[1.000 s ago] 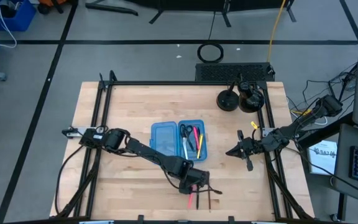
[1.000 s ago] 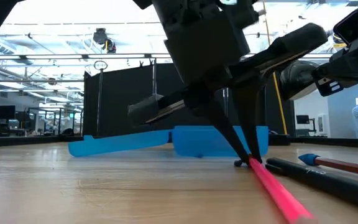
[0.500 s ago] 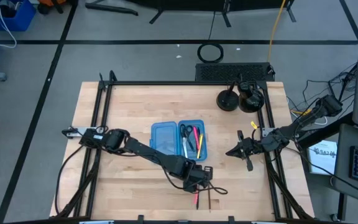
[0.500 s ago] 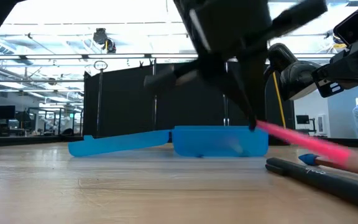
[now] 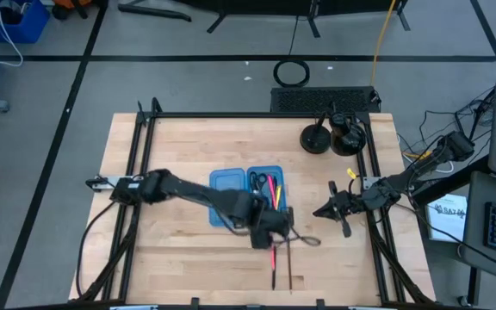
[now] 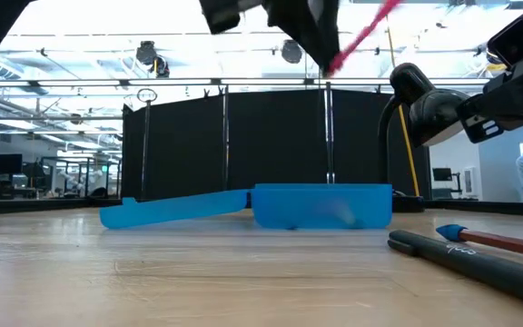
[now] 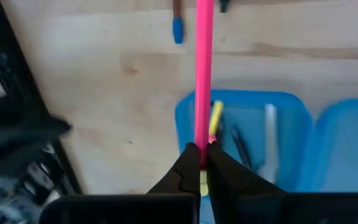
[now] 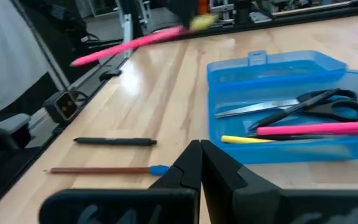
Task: Pick & place school supplies into a supply box
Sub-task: Put the pink pencil into the blue supply box, then adjust the pink pencil in the blue supply box, then put the brown pencil into the blue supply box
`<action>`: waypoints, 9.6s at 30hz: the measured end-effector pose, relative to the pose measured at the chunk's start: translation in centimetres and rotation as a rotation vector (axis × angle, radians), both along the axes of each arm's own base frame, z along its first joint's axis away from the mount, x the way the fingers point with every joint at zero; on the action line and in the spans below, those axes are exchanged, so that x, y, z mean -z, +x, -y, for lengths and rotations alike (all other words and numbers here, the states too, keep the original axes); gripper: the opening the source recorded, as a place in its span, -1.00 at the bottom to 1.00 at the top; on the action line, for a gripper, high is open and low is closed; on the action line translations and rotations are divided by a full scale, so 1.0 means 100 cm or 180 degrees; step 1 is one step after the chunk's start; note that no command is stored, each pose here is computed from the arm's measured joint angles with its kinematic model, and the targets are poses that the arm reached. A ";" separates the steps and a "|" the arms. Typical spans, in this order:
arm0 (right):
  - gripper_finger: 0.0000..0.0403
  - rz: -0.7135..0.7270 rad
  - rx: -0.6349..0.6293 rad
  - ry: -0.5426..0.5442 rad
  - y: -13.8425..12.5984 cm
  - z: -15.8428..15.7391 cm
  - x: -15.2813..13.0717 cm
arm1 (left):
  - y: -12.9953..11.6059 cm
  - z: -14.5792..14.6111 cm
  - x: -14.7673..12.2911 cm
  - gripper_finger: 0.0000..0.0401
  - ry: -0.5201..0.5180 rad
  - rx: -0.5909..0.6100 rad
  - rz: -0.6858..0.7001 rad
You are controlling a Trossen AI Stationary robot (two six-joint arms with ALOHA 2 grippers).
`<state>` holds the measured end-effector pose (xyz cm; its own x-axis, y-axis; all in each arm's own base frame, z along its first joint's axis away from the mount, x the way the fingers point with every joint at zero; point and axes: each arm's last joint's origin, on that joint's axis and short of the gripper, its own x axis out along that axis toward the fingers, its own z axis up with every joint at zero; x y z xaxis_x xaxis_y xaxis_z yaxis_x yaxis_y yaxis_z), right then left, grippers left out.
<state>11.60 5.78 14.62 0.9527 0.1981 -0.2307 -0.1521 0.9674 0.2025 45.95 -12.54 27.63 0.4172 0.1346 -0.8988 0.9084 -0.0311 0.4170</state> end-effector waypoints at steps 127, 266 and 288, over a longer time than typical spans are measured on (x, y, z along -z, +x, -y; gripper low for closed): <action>-1.00 -0.0147 -0.0107 -0.0055 -0.001 -0.001 0.005 | 0.025 -0.114 0.087 -0.86 -0.0704 -0.1373 0.0133; -1.00 -0.0090 -0.0306 -0.0145 -0.001 -0.002 0.003 | -0.146 -0.039 -0.051 -0.99 -0.0314 -0.1833 0.0368; -1.00 -0.0074 -0.0270 -0.0121 -0.001 -0.002 0.003 | -0.305 -0.068 0.098 -0.99 -0.4151 -0.2477 0.2725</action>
<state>11.53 5.98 14.34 0.9272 0.2684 -0.2614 -0.2294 0.9583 0.1703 15.45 -5.74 17.87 0.9871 -0.0537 -0.1507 0.0752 0.9872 0.1408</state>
